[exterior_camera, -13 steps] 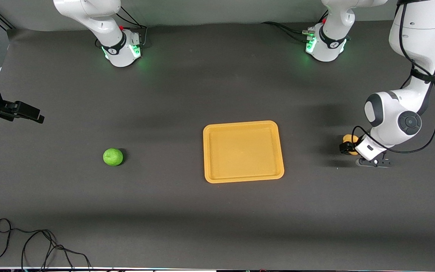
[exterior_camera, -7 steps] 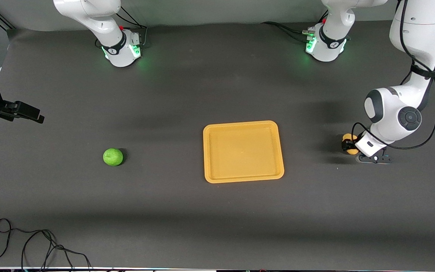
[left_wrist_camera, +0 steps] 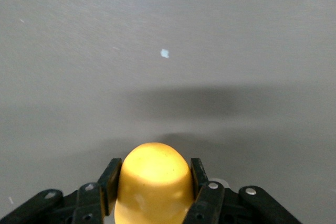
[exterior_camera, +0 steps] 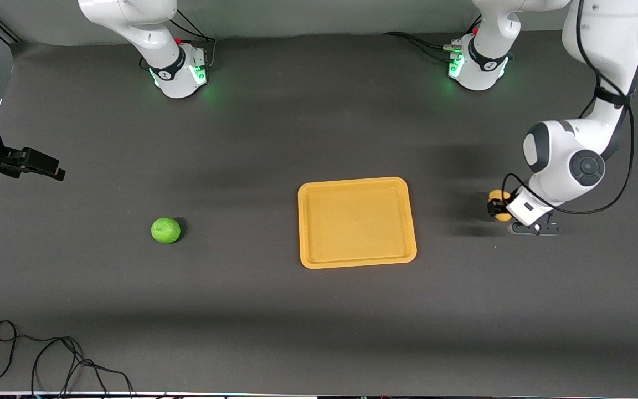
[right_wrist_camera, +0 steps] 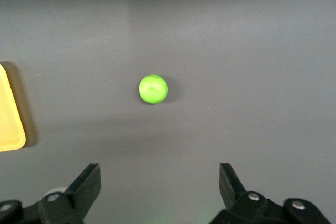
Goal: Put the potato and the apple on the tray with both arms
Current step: 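Carry the potato with the left gripper over the yellow tray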
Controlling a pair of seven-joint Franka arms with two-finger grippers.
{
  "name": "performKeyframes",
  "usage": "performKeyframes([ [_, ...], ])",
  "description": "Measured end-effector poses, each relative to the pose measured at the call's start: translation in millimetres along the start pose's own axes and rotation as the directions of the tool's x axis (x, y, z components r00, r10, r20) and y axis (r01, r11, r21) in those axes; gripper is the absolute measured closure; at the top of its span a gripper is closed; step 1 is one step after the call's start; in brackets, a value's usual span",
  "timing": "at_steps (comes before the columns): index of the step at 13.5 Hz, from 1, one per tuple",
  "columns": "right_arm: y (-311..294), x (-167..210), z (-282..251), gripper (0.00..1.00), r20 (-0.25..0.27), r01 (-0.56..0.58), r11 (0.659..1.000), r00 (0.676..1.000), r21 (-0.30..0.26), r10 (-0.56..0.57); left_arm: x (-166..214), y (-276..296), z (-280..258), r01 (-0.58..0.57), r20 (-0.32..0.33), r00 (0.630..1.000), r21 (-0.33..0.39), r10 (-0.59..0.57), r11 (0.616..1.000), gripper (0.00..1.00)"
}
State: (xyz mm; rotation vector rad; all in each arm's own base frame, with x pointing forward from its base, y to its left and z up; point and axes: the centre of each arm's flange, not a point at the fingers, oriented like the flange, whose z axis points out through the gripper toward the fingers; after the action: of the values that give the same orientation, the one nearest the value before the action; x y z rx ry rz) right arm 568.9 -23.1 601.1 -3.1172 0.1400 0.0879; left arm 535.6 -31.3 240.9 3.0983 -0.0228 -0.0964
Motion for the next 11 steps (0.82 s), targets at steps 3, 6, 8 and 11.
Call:
performKeyframes([
  [3,0.0,0.0,-0.8,0.00,-0.002,0.014,1.000,1.000,0.000,-0.014,-6.3,59.0,-47.3,0.067,0.032,0.997,-0.007,-0.066,0.998,0.41],
  [6,-0.2,-1.2,-4.2,0.00,-0.008,0.020,1.000,1.000,0.000,-0.020,-17.0,134.7,-57.8,0.151,0.014,0.988,-0.004,-0.151,0.988,0.41],
  [8,-0.4,-1.9,-6.5,0.00,-0.013,0.021,1.000,1.000,0.001,-0.021,-28.9,188.5,-49.7,0.206,0.000,0.979,-0.003,-0.206,0.979,0.41],
  [11,0.0,-1.9,-7.0,0.00,-0.014,0.020,1.000,1.000,0.001,-0.020,-41.0,258.0,-31.0,0.279,-0.024,0.960,-0.038,-0.280,0.959,0.41],
])
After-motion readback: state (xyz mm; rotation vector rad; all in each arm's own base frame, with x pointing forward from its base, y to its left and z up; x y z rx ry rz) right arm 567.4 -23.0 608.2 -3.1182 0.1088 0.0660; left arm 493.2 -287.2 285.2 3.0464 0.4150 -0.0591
